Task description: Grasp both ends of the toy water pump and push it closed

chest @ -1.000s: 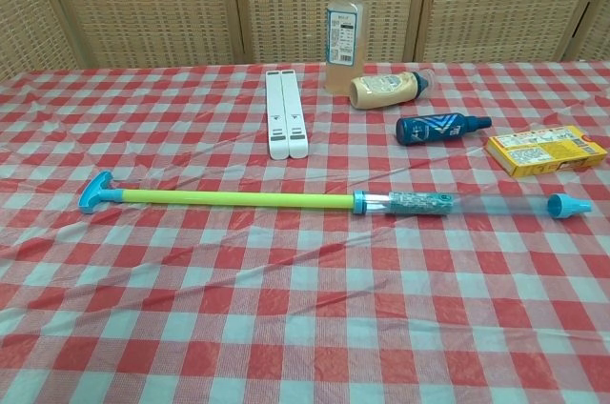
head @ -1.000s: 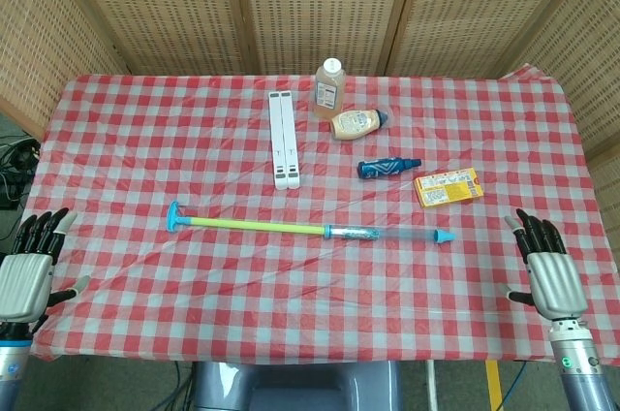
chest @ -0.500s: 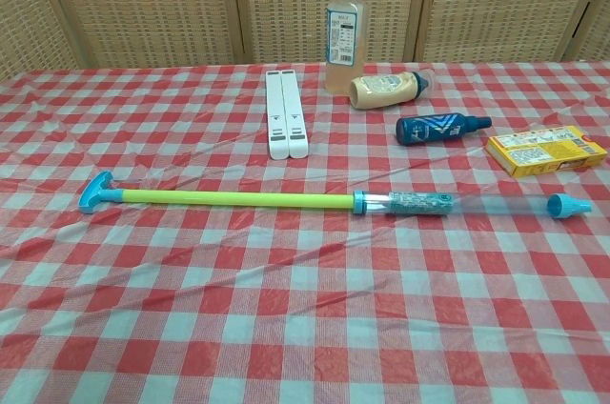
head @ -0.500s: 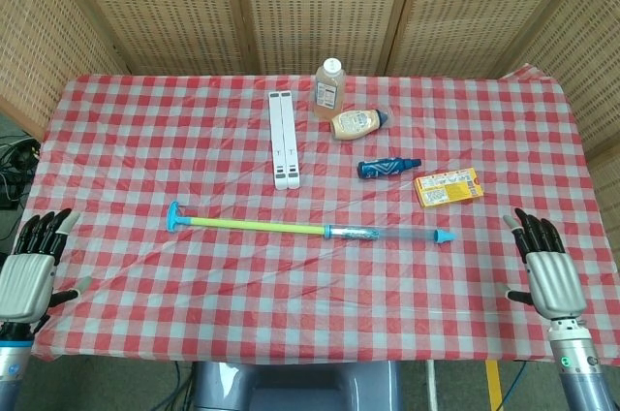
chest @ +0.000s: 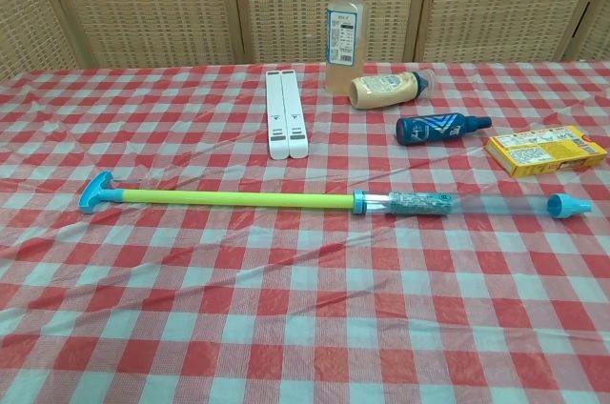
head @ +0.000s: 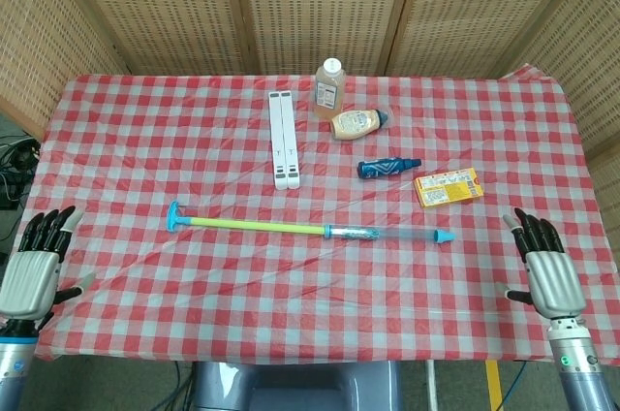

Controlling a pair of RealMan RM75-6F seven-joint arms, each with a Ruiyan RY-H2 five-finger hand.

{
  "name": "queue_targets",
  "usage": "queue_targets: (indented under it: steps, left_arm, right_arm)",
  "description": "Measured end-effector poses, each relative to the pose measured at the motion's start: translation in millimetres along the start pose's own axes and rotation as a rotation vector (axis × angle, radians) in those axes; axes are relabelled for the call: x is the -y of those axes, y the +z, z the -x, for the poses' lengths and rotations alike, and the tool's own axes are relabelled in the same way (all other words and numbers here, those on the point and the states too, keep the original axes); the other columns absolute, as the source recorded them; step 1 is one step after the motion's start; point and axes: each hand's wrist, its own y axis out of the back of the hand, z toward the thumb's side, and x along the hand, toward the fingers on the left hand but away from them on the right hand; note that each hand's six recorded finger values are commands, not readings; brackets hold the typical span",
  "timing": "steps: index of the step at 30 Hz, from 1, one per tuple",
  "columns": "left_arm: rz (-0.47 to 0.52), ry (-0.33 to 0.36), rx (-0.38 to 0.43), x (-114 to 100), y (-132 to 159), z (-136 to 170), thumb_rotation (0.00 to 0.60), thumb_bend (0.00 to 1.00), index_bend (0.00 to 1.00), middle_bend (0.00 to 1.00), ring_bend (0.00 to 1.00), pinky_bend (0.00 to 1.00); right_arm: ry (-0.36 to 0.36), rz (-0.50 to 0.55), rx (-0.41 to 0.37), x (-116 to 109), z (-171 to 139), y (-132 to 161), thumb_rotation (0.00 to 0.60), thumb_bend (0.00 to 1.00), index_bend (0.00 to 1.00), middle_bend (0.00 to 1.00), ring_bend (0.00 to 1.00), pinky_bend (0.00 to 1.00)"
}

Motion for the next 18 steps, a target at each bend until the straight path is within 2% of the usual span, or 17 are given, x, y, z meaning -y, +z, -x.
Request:
queue_targets:
  steps: [1,3,6,9,12,18]
  left_arm:
    - [0.011,0.000,0.005,-0.8,1.9,-5.4,0.600,0.24,0.06,0.29,0.28,0.20]
    - [0.024,0.011,0.010,-5.0,4.4,-16.8,0.600,0.26,0.18,0.52,0.49,0.41]
    - [0.028,0.031,0.012,-12.1,7.6,-33.5,0.600,0.27,0.30,0.68,0.65,0.56]
    - [0.019,0.032,0.020,-16.8,14.3,-51.4,0.600,0.28,0.39,0.80,0.75,0.66]
    - [0.009,0.002,0.020,-16.5,23.8,-71.3,0.600,0.28,0.45,0.86,0.81,0.71]
    - [-0.024,-0.102,0.000,-4.0,44.9,-109.2,0.600,0.28,0.50,0.89,0.83,0.72]
  right_arm:
    - [0.001,0.002,0.001,0.1,0.5,-0.8,0.600,0.15,0.00,0.00,0.00,0.00]
    - [0.002,0.004,0.002,0.3,1.3,-2.1,0.600,0.15,0.00,0.00,0.00,0.00]
    - [0.005,0.008,0.007,0.7,3.0,-4.3,0.600,0.15,0.00,0.00,0.00,0.00]
    - [0.013,0.011,0.017,2.3,5.2,-7.0,0.600,0.15,0.00,0.00,0.00,0.00]
    - [0.021,0.009,0.028,4.3,8.2,-10.9,0.600,0.15,0.00,0.00,0.00,0.00]
    - [0.024,0.009,0.041,5.9,11.8,-15.2,0.600,0.15,0.00,0.00,0.00,0.00]
